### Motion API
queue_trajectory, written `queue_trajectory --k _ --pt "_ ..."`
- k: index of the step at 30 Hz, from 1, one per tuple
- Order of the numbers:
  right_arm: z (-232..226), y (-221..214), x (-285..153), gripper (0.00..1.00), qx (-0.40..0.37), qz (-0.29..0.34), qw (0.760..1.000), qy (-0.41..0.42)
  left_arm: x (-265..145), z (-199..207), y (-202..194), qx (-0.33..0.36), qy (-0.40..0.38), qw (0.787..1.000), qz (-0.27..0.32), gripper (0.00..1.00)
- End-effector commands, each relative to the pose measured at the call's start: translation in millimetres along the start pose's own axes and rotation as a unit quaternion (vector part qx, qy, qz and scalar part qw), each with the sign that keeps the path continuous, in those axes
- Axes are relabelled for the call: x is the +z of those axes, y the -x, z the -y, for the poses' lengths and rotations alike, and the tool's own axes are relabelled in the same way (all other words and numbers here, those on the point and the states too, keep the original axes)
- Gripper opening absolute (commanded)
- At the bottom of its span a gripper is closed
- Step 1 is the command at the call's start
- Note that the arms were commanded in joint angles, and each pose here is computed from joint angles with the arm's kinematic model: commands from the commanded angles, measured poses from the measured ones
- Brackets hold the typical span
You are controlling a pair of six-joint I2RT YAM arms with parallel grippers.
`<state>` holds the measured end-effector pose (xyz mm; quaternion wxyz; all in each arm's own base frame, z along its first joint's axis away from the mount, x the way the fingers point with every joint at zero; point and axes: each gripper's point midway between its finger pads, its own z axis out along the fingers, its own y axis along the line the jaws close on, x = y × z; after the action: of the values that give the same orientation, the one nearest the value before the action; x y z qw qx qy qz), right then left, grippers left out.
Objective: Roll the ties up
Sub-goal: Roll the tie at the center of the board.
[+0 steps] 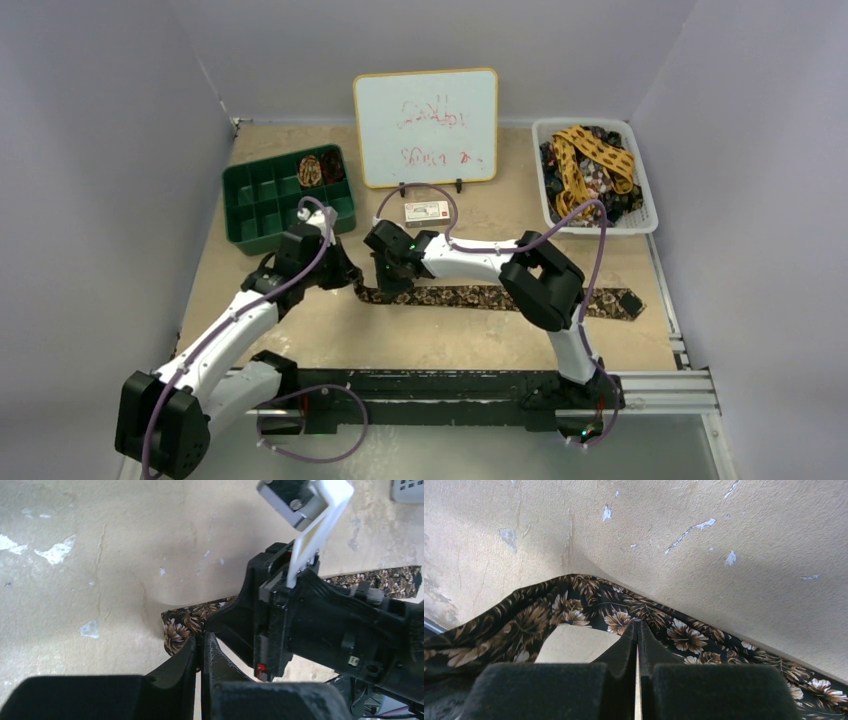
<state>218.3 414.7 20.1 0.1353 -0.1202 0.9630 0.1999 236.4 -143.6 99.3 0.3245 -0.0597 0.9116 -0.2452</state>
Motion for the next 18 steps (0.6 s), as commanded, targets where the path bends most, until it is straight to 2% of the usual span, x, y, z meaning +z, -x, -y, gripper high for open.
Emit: queue_trajectory --k 1,6,11,18 --pt "9.0 -9.5 1.5 0.0 0.005 -0.016 1.0 -0.015 -0.5 24.9 12.5 0.008 -0.044 0.999 0.006 0.0" --pt "0.6 -2.1 -5.0 0.0 0.005 -0.009 1.0 0.011 11.9 14.6 -11.2 0.008 -0.04 0.999 -0.025 0.0" --pt "-5.0 0.2 -9.2 0.0 0.007 -0.01 0.999 0.032 12.1 24.9 -4.7 0.005 -0.063 0.998 -0.006 0.0" --pt "-20.2 13.7 -35.0 0.0 0.005 0.016 0.997 0.073 19.0 23.6 -12.2 0.023 -0.054 0.998 -0.033 0.0"
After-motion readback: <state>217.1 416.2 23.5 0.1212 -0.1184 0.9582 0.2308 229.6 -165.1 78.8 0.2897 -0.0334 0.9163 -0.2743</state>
